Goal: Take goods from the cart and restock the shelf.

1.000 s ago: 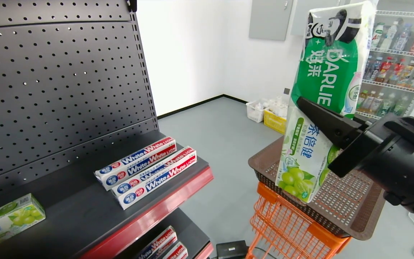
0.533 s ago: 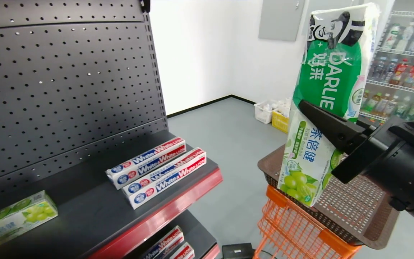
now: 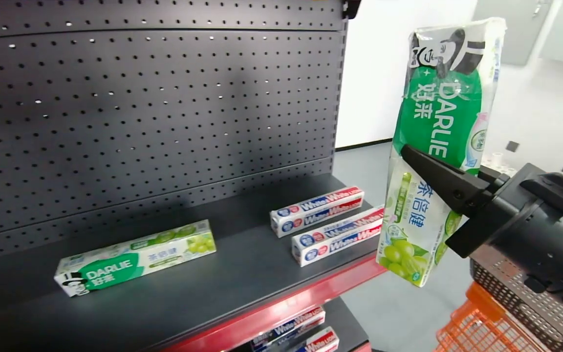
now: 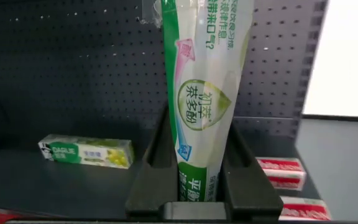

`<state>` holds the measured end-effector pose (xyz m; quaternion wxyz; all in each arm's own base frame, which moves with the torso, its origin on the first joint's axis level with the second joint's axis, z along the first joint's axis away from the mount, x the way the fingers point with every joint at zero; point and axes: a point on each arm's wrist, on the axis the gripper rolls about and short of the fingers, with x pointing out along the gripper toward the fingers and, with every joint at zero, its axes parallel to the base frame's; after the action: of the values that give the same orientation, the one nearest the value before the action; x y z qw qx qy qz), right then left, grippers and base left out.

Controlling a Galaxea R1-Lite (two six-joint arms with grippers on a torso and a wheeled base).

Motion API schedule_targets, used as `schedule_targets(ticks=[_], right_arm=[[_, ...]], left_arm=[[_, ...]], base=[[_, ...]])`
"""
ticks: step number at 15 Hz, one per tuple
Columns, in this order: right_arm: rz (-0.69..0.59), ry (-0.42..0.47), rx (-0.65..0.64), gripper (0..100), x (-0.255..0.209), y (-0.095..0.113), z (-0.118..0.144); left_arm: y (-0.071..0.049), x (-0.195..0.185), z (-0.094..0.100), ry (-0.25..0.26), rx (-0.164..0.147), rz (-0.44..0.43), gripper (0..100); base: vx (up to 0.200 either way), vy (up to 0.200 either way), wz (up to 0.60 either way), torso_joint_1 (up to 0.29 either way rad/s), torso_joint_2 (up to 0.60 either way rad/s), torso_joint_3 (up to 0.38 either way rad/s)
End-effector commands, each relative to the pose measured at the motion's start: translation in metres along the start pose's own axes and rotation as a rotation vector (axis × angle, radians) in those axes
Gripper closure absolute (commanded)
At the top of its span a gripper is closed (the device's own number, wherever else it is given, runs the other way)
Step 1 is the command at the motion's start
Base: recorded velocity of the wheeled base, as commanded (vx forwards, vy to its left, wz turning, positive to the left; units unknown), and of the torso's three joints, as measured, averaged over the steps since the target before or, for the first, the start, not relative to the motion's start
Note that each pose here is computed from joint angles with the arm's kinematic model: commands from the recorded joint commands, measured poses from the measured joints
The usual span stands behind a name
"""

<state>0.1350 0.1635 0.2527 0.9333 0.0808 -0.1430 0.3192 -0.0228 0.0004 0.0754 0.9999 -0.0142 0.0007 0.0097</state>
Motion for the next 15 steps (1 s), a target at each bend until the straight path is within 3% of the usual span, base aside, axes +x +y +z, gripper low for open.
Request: schedule_targets(ticks=[1,7,15], right_arm=[[0.0,0.002,-0.002,100,0.0008,0.0003,-0.0007],[-0.001,0.003,-0.014,100,0.003,0.0002,-0.0014],[-0.004,0.01,-0.017,100,0.0019,-0.0007,-0.003]], left_arm=[[0.0,0.0001,0.0,0.001,-0.001,0.001,0],[0.0,0.0,0.0004,0.0,-0.001,0.001,0],[0.0,0.0001,0.0,0.001,-0.001,0.001,0]], base=[[0.0,0.0,0.6,0.007,0.0,-0.002],[0.0,0.0,0.6,0.003,0.0,0.002],[0.0,0.0,0.0,0.0,0.0,0.0]])
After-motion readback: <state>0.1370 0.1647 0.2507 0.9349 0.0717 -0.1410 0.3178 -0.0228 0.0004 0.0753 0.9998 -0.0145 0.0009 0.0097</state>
